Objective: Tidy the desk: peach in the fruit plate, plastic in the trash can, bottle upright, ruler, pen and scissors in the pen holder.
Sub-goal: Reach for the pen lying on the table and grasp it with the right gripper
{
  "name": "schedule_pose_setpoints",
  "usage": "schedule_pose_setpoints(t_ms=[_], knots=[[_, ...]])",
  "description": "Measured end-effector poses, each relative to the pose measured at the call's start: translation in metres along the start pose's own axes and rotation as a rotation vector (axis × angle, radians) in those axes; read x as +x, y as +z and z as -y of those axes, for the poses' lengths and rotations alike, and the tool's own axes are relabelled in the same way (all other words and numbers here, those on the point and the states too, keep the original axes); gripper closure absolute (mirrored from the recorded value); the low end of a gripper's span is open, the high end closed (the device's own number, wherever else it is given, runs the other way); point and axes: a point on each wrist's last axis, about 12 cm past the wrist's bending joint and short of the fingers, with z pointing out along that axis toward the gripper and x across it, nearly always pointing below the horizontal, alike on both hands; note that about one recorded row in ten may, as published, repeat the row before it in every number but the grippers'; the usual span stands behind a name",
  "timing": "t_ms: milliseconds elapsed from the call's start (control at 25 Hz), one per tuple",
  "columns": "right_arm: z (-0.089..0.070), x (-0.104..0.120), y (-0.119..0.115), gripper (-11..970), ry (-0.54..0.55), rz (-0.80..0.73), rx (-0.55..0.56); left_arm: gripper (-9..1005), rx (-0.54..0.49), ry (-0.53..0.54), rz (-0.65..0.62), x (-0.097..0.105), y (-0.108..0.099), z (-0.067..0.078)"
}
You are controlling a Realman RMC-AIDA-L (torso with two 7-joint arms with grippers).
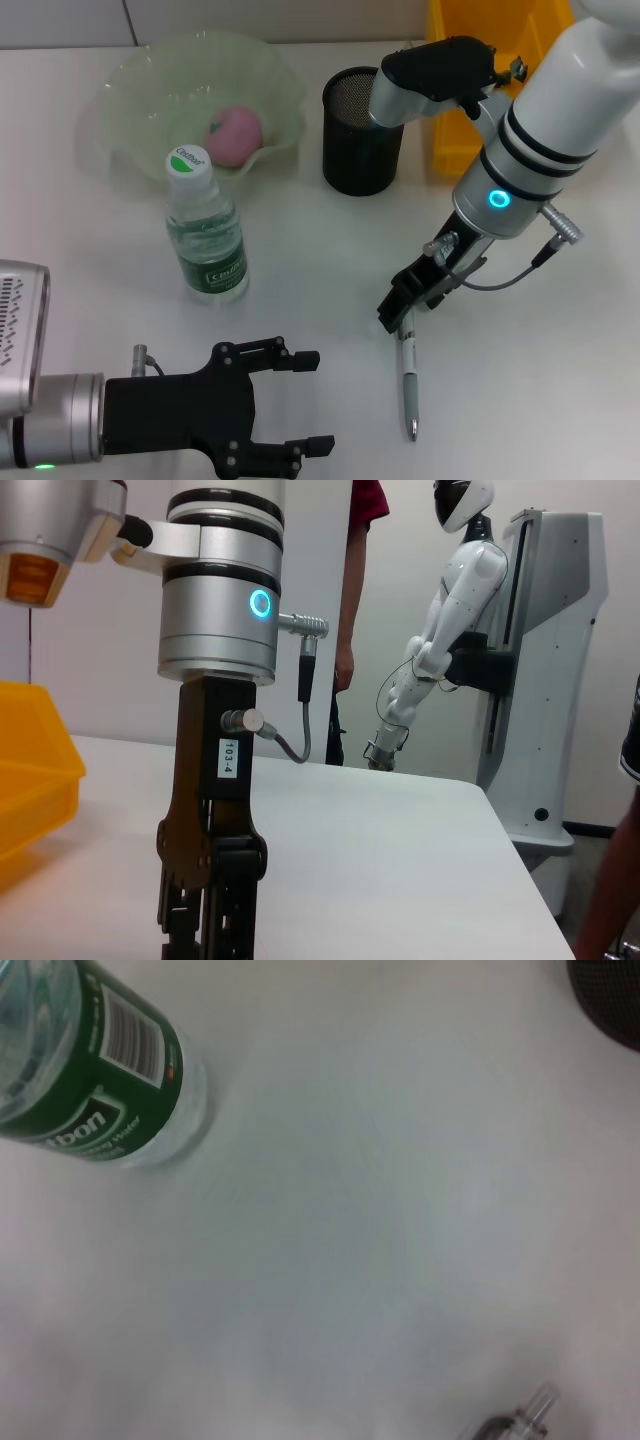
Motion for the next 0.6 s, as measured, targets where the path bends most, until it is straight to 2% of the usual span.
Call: schedule_pose_setpoints(t_ms=[200, 480, 600], knots=[[0.0008, -0.0005, 0.0005, 374, 0.0, 0.005, 0.005, 199, 0.0, 0.0, 0.0, -0.0001, 0.0, -0.0001], [0.0016, -0.0018, 0.0026, 486, 0.007, 0.001, 0.007, 199, -0.002, 0.002, 0.001, -0.0001, -0.0002, -0.0002], [0.0009, -0.0025, 0.0023, 486, 0.003, 0.001, 0.009, 199, -0.002, 0.003, 0.001, -0.0001, -0.0002, -0.0002]])
